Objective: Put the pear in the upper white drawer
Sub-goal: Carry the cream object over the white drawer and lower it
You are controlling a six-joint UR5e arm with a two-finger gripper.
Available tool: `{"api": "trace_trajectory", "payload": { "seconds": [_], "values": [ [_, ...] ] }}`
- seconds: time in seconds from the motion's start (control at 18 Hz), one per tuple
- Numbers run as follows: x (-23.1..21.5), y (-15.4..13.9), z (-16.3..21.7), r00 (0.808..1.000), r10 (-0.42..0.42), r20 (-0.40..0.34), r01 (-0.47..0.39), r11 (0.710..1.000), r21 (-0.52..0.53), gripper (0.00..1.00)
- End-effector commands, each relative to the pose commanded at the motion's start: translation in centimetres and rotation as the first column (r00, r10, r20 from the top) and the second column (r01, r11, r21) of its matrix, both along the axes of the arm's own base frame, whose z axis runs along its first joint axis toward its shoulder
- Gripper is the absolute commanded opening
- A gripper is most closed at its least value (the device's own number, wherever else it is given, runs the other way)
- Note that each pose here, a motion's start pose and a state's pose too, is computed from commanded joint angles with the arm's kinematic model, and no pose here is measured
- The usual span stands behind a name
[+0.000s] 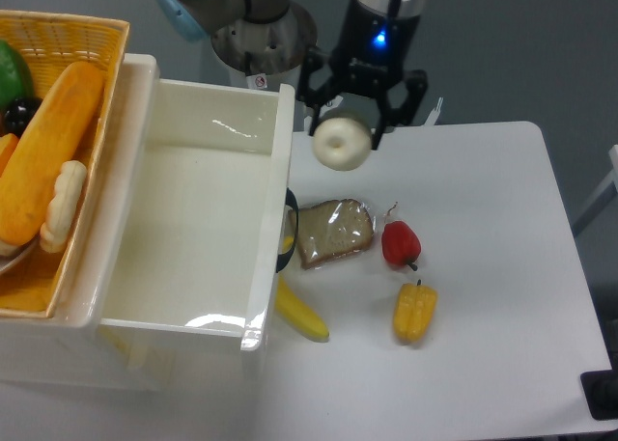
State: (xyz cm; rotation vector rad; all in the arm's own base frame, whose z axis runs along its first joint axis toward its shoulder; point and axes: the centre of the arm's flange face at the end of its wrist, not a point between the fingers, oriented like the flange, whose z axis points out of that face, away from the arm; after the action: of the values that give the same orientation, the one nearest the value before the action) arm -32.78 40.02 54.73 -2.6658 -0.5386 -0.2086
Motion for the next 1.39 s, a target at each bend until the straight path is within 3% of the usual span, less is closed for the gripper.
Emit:
{"api": "trace_trajectory", "payload": {
  "seconds": [1.39],
  "values": [
    [8.6, 5.3, -5.5, 0.981, -0.125, 0.146, 0.139, 0.986, -0.094, 0.57]
  ]
}}
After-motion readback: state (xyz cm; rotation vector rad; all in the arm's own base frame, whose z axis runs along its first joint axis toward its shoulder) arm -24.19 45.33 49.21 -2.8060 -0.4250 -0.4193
